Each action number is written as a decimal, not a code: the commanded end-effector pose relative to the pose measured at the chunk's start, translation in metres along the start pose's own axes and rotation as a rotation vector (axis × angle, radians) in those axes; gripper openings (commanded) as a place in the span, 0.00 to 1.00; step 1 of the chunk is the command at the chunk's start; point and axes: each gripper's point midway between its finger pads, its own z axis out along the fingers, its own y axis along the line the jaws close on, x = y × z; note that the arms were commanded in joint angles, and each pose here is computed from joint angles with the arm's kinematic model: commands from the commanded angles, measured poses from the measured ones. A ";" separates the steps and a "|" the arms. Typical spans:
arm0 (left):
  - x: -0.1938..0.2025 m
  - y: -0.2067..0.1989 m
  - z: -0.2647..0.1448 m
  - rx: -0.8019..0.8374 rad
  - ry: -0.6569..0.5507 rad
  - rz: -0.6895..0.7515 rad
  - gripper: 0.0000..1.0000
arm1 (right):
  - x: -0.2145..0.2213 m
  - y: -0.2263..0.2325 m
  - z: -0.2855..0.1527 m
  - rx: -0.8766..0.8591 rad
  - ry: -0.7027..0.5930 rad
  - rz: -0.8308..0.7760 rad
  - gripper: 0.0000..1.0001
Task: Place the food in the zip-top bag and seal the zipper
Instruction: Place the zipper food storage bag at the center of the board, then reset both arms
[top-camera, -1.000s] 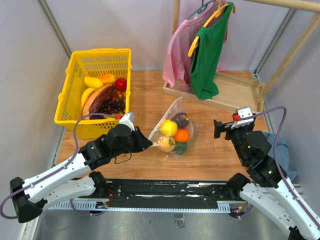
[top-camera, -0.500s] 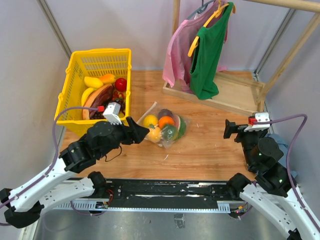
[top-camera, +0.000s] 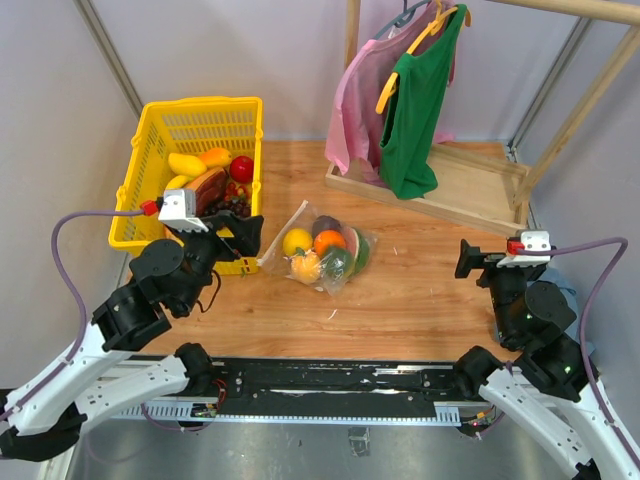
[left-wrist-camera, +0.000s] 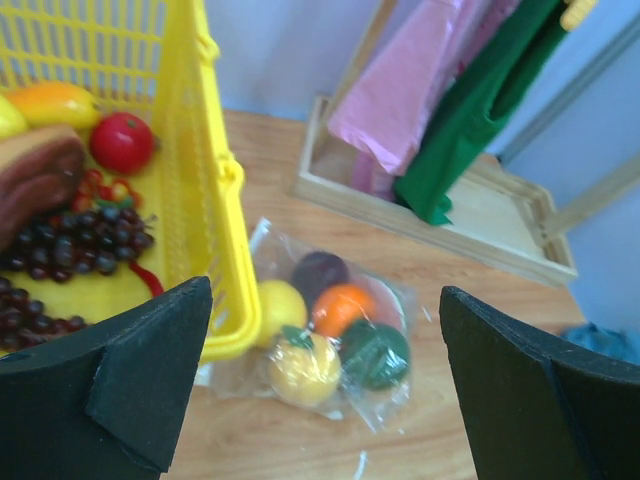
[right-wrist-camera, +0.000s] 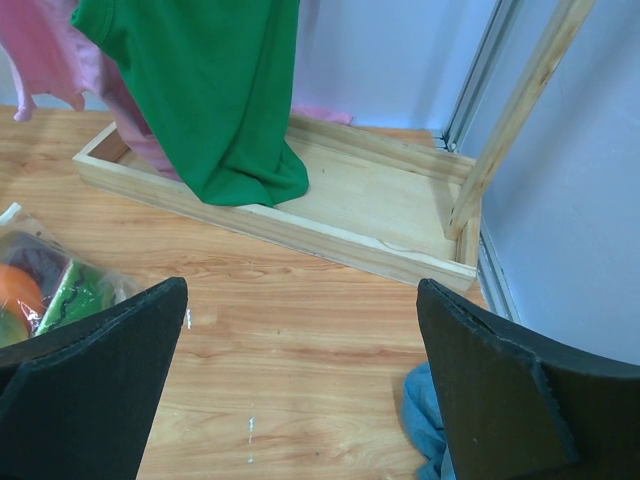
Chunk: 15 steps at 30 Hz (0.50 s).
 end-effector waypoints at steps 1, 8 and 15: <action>-0.029 0.016 0.014 -0.096 -0.124 0.061 0.99 | -0.006 -0.011 -0.002 0.043 -0.022 -0.004 0.98; -0.027 0.046 0.045 -0.129 -0.074 0.015 0.99 | -0.005 -0.010 -0.003 0.035 -0.027 -0.012 0.98; -0.038 0.080 0.014 -0.240 -0.169 0.023 0.99 | -0.007 -0.013 -0.006 0.039 -0.059 0.003 0.98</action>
